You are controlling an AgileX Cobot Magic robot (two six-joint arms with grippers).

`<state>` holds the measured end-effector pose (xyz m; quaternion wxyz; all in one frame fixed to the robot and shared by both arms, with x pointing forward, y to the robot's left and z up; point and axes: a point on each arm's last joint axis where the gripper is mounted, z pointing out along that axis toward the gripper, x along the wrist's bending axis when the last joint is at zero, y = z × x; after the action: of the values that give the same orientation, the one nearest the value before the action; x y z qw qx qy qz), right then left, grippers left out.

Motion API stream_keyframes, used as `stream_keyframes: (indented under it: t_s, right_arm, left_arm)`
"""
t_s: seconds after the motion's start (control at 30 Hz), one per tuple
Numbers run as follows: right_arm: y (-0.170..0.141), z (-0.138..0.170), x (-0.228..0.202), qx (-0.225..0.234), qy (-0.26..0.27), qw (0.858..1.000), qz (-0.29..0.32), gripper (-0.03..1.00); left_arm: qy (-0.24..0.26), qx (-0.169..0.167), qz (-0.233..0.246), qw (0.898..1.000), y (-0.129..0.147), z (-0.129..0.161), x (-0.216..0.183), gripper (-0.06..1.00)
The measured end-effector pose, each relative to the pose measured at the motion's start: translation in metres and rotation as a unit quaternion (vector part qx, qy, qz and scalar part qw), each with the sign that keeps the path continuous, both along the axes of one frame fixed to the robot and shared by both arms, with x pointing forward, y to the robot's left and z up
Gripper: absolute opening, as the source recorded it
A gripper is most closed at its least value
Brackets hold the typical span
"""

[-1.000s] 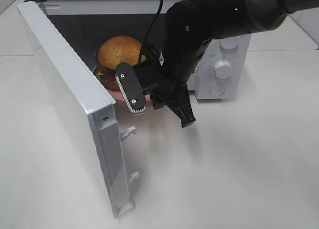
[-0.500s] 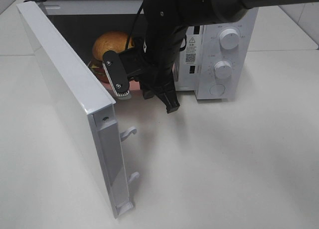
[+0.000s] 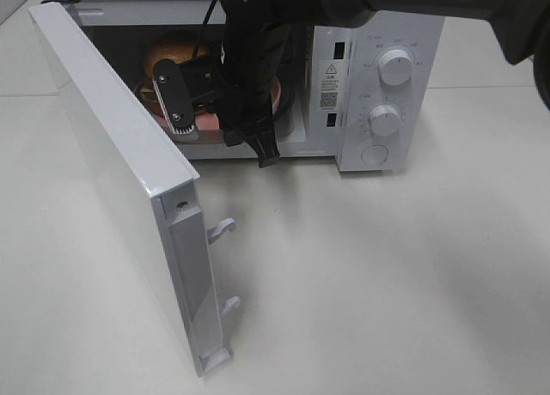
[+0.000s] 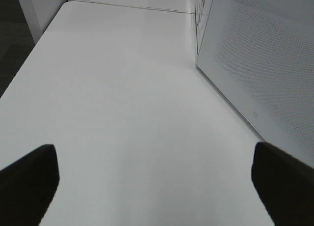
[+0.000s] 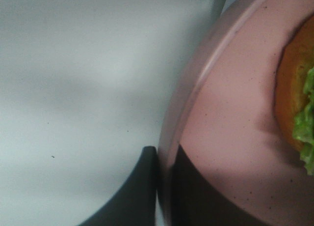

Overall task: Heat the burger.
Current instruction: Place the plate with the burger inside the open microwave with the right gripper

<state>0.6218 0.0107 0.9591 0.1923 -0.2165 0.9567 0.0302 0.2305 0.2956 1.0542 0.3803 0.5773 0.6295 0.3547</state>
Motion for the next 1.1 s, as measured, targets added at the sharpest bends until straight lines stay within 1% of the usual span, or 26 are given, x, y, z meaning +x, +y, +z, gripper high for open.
stream_keyframes:
  t_s: [0.2, 0.53, 0.63, 0.7, 1.1]
  right_arm:
    - [0.005, -0.003, 0.007, 0.0, -0.001, 1.0, -0.009, 0.05]
    - [0.011, -0.005, 0.019, 0.016, -0.007, 0.999, -0.041, 0.05]
    - [0.011, -0.008, 0.023, 0.022, -0.007, 0.998, -0.057, 0.05]
    - [0.01, -0.011, 0.03, 0.031, -0.005, 0.996, -0.08, 0.05]
    - [0.009, -0.014, 0.036, 0.033, -0.006, 0.995, -0.092, 0.05]
  left_arm:
    - [0.0, 0.0, 0.0, 1.0, 0.0, 0.0, 0.0, 0.99]
    - [0.0, 0.0, 0.001, 1.0, 0.0, 0.0, 0.0, 0.99]
    - [0.0, 0.0, 0.001, 1.0, 0.0, 0.0, 0.0, 0.99]
    - [0.0, 0.0, 0.001, 1.0, 0.0, 0.0, 0.0, 0.99]
    - [0.0, 0.0, 0.001, 1.0, 0.0, 0.0, 0.0, 0.99]
